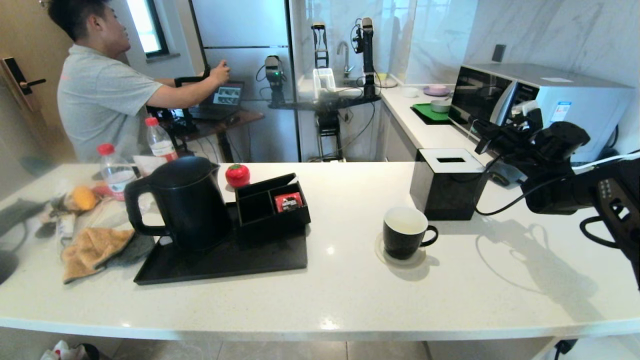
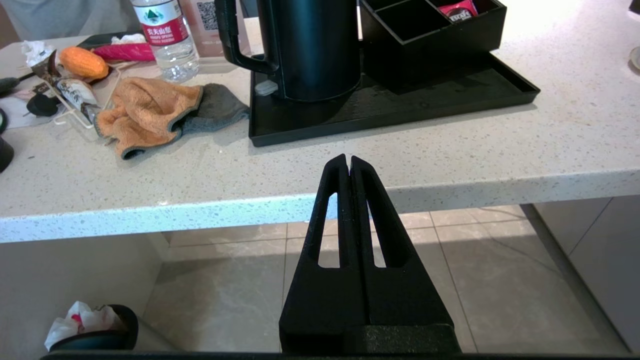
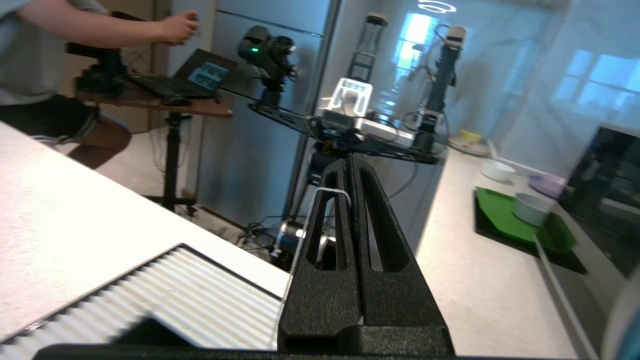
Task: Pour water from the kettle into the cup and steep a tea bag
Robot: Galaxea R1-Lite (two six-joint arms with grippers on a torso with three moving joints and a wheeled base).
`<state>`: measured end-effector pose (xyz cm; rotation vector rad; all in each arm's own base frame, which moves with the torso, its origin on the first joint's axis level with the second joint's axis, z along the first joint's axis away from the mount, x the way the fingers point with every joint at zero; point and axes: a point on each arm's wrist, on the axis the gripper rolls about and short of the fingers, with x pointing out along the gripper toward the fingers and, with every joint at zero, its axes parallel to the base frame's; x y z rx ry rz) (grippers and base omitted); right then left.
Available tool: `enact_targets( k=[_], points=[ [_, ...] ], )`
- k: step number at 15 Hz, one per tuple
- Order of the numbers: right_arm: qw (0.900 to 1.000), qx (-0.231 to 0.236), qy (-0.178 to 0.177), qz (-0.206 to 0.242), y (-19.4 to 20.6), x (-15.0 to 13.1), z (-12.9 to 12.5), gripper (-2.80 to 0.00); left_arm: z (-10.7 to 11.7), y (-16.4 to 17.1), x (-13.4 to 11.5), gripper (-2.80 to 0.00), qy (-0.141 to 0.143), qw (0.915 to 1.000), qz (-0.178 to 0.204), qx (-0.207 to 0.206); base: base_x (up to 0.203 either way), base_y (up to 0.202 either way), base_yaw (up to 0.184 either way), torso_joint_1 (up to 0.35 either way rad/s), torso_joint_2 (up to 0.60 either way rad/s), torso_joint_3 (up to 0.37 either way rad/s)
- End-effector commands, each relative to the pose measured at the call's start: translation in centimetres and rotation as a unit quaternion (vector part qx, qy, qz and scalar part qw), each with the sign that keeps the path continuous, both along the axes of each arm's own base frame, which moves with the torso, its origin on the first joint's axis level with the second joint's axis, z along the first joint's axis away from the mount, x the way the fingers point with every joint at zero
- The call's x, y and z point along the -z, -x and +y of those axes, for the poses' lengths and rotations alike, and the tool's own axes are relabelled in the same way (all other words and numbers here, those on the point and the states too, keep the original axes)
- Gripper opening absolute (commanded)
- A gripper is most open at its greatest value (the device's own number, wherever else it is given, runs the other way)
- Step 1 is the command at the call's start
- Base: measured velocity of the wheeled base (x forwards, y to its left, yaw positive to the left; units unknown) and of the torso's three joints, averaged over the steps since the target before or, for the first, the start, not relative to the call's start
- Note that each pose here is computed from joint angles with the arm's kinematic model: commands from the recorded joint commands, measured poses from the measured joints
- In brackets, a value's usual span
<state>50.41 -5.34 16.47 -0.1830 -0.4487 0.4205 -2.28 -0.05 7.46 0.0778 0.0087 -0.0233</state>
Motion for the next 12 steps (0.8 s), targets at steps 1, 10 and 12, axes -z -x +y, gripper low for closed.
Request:
enact_targets(
  k=[1, 10, 12],
  points=[
    [1.000, -0.016, 0.004, 0.001, 0.3, 0.1, 0.9, -2.80, 0.0, 0.0, 0.0, -2.80, 0.000, 1.0000, 0.000, 0.000, 0.000, 0.000, 0.000, 0.000, 0.00, 0.000],
    [0.997, -0.063, 0.044, 0.000, 1.7, 0.8, 2.2, 0.00, 0.0, 0.0, 0.0, -2.80, 0.000, 1.0000, 0.000, 0.000, 0.000, 0.000, 0.000, 0.000, 0.00, 0.000],
    [0.997, -0.062, 0.045, -0.005, 1.8, 0.4, 2.1, 0.00, 0.0, 0.0, 0.0, -2.80, 0.000, 1.0000, 0.000, 0.000, 0.000, 0.000, 0.000, 0.000, 0.00, 0.000]
  ],
)
